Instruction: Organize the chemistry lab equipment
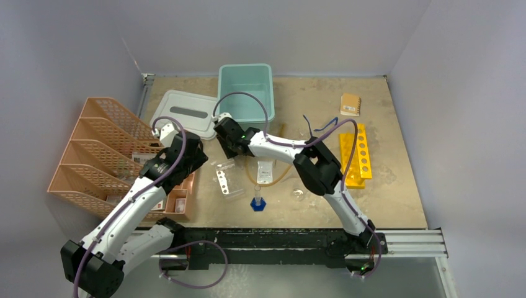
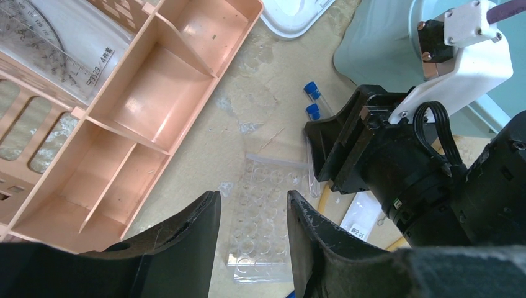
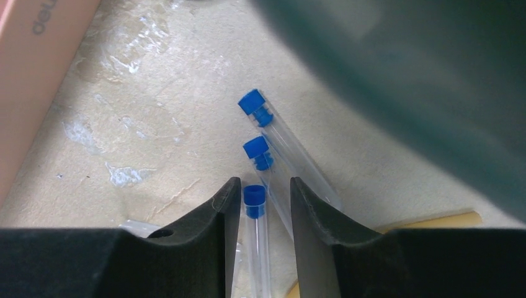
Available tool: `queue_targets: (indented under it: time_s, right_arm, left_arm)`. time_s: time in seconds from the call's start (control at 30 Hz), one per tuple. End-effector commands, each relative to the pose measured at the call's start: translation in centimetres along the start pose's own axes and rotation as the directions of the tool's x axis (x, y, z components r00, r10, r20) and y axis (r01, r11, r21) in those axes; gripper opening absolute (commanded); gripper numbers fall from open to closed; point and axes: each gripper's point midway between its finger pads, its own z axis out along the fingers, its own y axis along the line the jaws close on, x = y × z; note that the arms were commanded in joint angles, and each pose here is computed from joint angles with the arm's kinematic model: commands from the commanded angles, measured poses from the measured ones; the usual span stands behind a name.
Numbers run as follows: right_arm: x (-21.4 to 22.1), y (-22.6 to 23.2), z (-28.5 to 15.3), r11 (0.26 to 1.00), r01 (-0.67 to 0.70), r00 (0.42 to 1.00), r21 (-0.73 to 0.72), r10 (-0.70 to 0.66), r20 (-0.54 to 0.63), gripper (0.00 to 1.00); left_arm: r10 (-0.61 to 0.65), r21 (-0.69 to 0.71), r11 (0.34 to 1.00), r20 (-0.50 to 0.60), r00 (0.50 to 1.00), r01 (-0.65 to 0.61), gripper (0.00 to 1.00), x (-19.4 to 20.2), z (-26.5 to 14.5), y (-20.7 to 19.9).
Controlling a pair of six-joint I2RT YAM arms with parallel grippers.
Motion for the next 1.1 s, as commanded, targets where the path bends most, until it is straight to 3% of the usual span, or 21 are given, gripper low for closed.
queue_targets:
  time_s: [0.0, 0.23, 0.6, 1.07]
  right_arm:
    - [0.4, 1.0, 0.3, 0.997, 0.065, 0.997, -0.04, -0.066, -0.027, 0.38]
    - [0.9, 0.8, 1.5, 0.996, 0.09, 0.995, -0.022, -0.091, -0.035, 0.37]
    - [0.7, -0.7, 1.4, 0.987, 0.157, 0.988, 0.039, -0.156, -0.02, 0.19]
    - [-6.2, -0.3, -5.6, 0.991, 0.13, 0.972, -0.013, -0.125, 0.199, 0.17]
  left_arm:
    - [-0.013, 0.008, 1.0, 0.036, 0.999, 0.013, 0.43, -0.9, -0.3, -0.1]
    - [-0.013, 0.011, 1.0, 0.03, 0.999, 0.012, 0.43, -0.8, -0.2, -0.3]
    - [-0.024, 0.015, 1.0, 0.035, 0.999, 0.023, 0.43, -1.0, -0.3, -0.3]
    - [-0.043, 0.086, 0.995, 0.011, 0.999, 0.041, 0.45, -0.6, -0.5, -1.6]
